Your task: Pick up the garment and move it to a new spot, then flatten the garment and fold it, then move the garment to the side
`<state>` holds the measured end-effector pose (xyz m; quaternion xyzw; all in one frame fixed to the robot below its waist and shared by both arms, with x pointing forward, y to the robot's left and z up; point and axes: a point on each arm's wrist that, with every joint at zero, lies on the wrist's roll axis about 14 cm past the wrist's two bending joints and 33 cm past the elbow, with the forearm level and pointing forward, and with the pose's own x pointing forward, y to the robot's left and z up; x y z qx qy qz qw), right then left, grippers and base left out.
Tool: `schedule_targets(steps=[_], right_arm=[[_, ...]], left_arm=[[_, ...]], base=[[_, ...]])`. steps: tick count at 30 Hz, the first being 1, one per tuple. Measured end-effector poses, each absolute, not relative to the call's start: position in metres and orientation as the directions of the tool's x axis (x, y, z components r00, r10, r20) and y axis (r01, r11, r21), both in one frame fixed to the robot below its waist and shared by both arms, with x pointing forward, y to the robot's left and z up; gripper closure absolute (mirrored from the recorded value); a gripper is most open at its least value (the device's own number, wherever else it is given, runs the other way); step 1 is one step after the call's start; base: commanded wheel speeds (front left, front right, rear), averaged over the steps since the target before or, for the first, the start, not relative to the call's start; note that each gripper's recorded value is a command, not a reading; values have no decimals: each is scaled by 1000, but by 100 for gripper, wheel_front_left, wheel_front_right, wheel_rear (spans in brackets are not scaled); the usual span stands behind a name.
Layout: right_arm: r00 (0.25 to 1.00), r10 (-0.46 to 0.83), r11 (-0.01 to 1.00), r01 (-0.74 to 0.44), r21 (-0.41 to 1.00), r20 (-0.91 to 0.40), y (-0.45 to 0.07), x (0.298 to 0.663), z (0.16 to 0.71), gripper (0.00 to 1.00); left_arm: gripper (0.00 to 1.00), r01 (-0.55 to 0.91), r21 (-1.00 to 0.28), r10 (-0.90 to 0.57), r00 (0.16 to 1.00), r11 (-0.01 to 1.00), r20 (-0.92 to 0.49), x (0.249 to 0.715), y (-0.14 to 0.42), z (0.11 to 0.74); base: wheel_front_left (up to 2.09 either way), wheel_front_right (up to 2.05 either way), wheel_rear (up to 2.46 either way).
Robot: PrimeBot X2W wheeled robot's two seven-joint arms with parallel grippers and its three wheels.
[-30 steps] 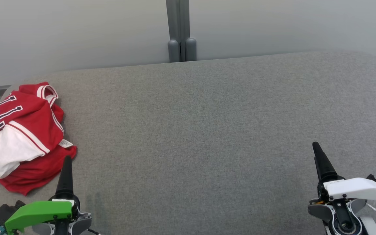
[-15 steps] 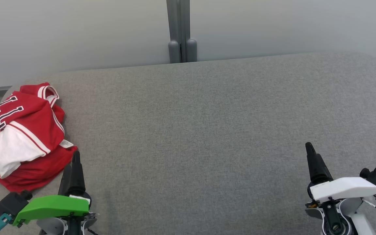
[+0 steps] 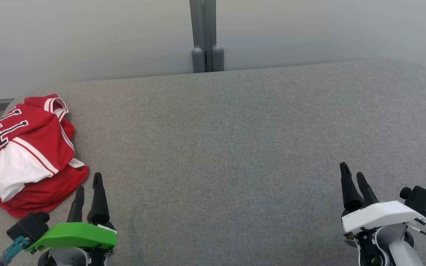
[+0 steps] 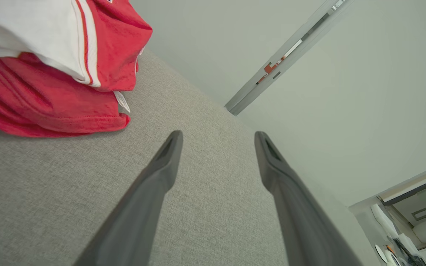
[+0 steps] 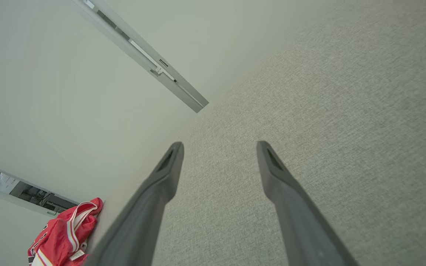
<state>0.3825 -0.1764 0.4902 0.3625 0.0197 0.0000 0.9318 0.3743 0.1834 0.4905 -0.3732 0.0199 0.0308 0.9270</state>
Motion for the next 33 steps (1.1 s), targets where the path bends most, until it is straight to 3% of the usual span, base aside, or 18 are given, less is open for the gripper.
schedule_targets(steps=[17,33], right_arm=[[999,44,879,-37,476,-4,-170,382,496,0],[997,78,946,-74,317,-1,-164,381,496,0]], left_arm=[[0,-43,-516,30,999,855,-32,371,177,493],[0,-10,-364,3,1000,931,-18,369,169,491]], base=[[0,0,0],[0,0,0]])
